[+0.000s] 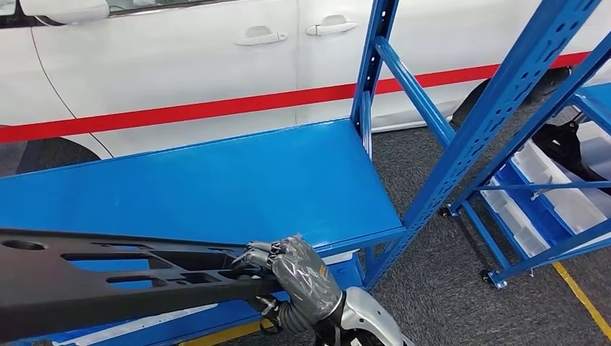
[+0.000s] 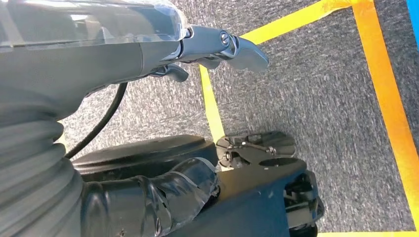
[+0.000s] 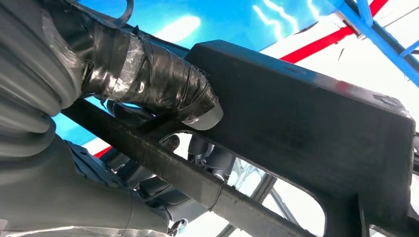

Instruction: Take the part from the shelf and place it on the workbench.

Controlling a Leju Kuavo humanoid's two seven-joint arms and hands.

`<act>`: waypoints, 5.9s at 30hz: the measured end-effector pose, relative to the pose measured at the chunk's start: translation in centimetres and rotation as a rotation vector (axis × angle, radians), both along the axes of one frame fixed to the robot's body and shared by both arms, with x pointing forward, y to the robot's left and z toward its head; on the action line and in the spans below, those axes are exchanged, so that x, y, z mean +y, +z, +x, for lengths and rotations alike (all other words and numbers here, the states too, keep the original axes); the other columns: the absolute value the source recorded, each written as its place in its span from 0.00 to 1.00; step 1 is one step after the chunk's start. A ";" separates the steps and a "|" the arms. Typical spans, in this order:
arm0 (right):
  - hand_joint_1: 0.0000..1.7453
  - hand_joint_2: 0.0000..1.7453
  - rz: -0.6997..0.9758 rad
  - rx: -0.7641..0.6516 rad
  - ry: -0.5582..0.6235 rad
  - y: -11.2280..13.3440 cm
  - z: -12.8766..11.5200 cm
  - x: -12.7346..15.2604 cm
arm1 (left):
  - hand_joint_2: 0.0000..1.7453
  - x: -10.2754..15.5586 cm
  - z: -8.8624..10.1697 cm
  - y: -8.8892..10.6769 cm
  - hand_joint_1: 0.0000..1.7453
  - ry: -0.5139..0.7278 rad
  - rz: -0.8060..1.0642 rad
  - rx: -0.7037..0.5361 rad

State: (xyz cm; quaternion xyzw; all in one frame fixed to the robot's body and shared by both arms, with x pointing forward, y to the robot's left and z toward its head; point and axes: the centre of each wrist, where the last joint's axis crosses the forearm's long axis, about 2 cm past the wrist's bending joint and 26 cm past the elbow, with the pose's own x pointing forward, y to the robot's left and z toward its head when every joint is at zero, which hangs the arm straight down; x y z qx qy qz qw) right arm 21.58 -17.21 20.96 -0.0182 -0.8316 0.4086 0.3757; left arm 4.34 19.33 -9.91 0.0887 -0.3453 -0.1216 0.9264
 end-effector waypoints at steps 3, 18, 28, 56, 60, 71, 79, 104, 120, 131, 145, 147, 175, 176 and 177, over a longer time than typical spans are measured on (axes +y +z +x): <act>1.00 1.00 0.001 0.000 0.000 0.0 0.0 0.0 | 1.00 0.1 0.0 0.0 0.00 0.001 0.006 0.001; 1.00 1.00 0.010 0.009 -0.002 0.0 -0.1 0.3 | 1.00 0.1 0.3 0.0 0.00 0.004 0.023 -0.005; 1.00 1.00 -0.003 0.010 -0.006 0.0 -0.2 0.3 | 1.00 0.1 0.3 0.0 0.00 0.001 0.031 -0.009; 1.00 1.00 0.007 0.024 -0.005 0.1 -0.4 0.8 | 1.00 0.1 0.6 0.1 0.00 -0.005 0.043 -0.001; 1.00 1.00 0.006 0.022 -0.008 0.1 -0.4 0.9 | 1.00 0.2 0.8 0.1 0.00 -0.004 0.048 -0.003; 1.00 1.00 0.004 0.026 -0.014 0.1 -0.4 1.0 | 1.00 0.2 0.9 0.1 0.00 -0.005 0.055 -0.003; 1.00 1.00 0.002 0.027 -0.017 0.2 -0.3 1.0 | 1.00 0.1 1.0 0.1 0.00 -0.005 0.055 -0.004; 1.00 1.00 0.003 0.043 -0.017 0.4 -0.3 1.4 | 1.00 0.4 1.3 0.1 0.00 0.001 0.064 0.003; 1.00 1.00 0.009 0.047 -0.015 0.6 -0.3 1.9 | 1.00 0.6 1.4 0.1 0.00 0.005 0.072 0.010; 1.00 1.00 0.008 0.057 -0.020 0.5 -0.3 2.0 | 1.00 0.7 1.5 0.1 0.00 0.005 0.076 0.011; 1.00 1.00 0.002 0.055 -0.034 0.7 0.2 2.6 | 1.00 0.8 1.6 0.1 0.00 0.001 0.078 0.017; 1.00 1.00 0.001 0.060 -0.035 0.6 0.3 2.7 | 1.00 0.9 1.6 0.1 0.00 0.001 0.080 0.018; 1.00 1.00 0.002 0.068 -0.039 0.6 0.7 3.2 | 1.00 0.9 1.9 0.1 0.00 0.015 0.079 0.023; 1.00 1.00 0.003 0.068 -0.039 0.6 0.7 3.2 | 1.00 0.9 1.9 0.1 0.00 0.016 0.080 0.024; 1.00 1.00 0.002 0.069 -0.038 0.6 0.7 3.2 | 1.00 1.0 1.8 0.1 0.00 0.018 0.079 0.024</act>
